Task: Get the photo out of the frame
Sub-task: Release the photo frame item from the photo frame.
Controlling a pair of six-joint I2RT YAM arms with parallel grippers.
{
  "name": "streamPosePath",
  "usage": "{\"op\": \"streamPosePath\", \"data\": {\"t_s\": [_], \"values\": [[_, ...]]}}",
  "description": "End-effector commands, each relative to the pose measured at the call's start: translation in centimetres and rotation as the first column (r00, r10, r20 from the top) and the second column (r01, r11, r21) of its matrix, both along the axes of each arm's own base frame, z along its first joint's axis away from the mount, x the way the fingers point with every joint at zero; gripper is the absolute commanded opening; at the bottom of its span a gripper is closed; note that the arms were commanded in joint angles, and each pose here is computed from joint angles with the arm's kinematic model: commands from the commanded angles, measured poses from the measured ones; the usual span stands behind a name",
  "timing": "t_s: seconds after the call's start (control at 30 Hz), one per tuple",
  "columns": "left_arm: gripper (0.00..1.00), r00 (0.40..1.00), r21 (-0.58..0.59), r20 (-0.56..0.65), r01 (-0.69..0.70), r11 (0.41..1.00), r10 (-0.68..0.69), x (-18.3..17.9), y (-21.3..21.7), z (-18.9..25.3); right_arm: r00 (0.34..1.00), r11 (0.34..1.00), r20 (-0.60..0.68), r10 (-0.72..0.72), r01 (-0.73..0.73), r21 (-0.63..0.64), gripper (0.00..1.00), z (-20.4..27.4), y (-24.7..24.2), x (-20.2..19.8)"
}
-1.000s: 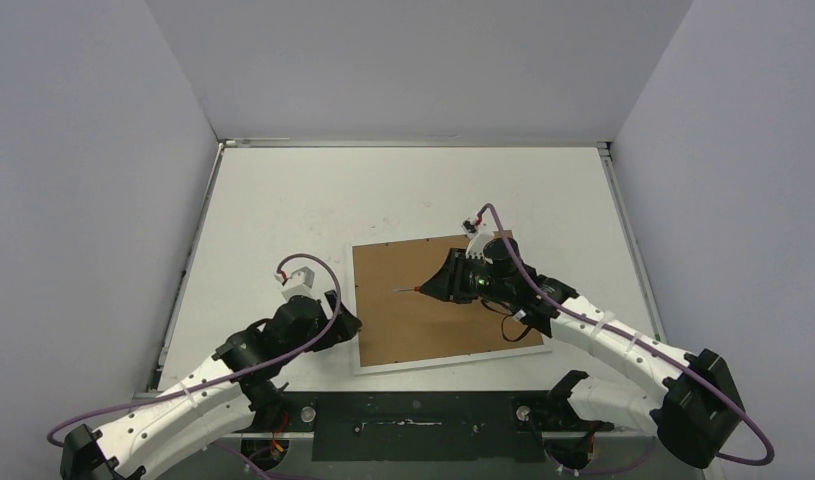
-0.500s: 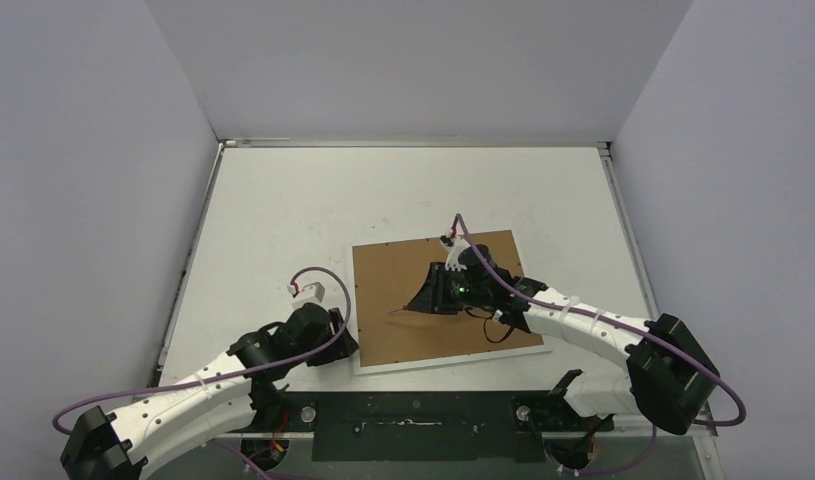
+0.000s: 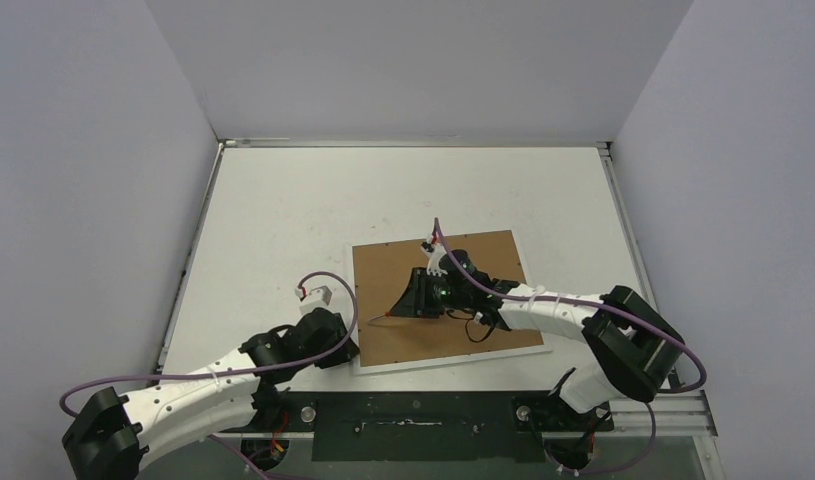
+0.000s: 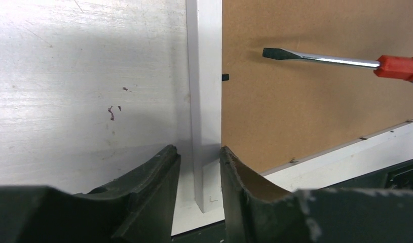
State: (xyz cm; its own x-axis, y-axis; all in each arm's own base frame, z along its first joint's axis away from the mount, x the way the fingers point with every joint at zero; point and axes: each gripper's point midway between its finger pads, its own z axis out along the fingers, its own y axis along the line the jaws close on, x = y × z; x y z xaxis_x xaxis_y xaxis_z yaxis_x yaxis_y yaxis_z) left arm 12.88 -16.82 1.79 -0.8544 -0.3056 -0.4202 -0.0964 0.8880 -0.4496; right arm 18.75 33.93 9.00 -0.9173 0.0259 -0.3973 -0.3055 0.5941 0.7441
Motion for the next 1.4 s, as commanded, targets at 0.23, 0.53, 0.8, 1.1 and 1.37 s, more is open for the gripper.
{"op": "streamPosePath", "data": {"t_s": [0.23, 0.53, 0.8, 1.1, 1.37], "values": [[0.25, 0.998, 0.076, -0.057, -0.019, 0.997, 0.024, -1.5, 1.8, -2.9, 0.998, 0.994, 0.035, 0.05, -0.053, 0.094, 0.0, 1.1, 2.1, -0.1], [0.13, 0.997, 0.096, -0.069, -0.019, 0.995, 0.026, -1.6, 1.9, -3.1, 0.999, 0.998, 0.018, 0.045, -0.046, 0.04, 0.0, -1.1, 1.5, -0.2], [0.06, 0.998, 0.093, -0.063, -0.018, 0.995, 0.024, -1.6, 1.9, -3.1, 0.998, 0.997, 0.003, 0.058, -0.058, 0.051, 0.0, -1.9, 1.9, -0.3], [0.02, 0.998, 0.09, -0.054, -0.022, 0.996, 0.027, -1.5, 2.0, -2.9, 0.998, 0.998, 0.032, 0.049, -0.05, 0.042, 0.0, -0.4, 0.8, -0.1], [0.0, 0.999, 0.091, -0.048, -0.021, 0.996, 0.026, -1.4, 2.0, -2.9, 0.997, 0.997, 0.017, 0.069, -0.07, 0.033, 0.0, -0.5, 0.4, -0.7]]}}
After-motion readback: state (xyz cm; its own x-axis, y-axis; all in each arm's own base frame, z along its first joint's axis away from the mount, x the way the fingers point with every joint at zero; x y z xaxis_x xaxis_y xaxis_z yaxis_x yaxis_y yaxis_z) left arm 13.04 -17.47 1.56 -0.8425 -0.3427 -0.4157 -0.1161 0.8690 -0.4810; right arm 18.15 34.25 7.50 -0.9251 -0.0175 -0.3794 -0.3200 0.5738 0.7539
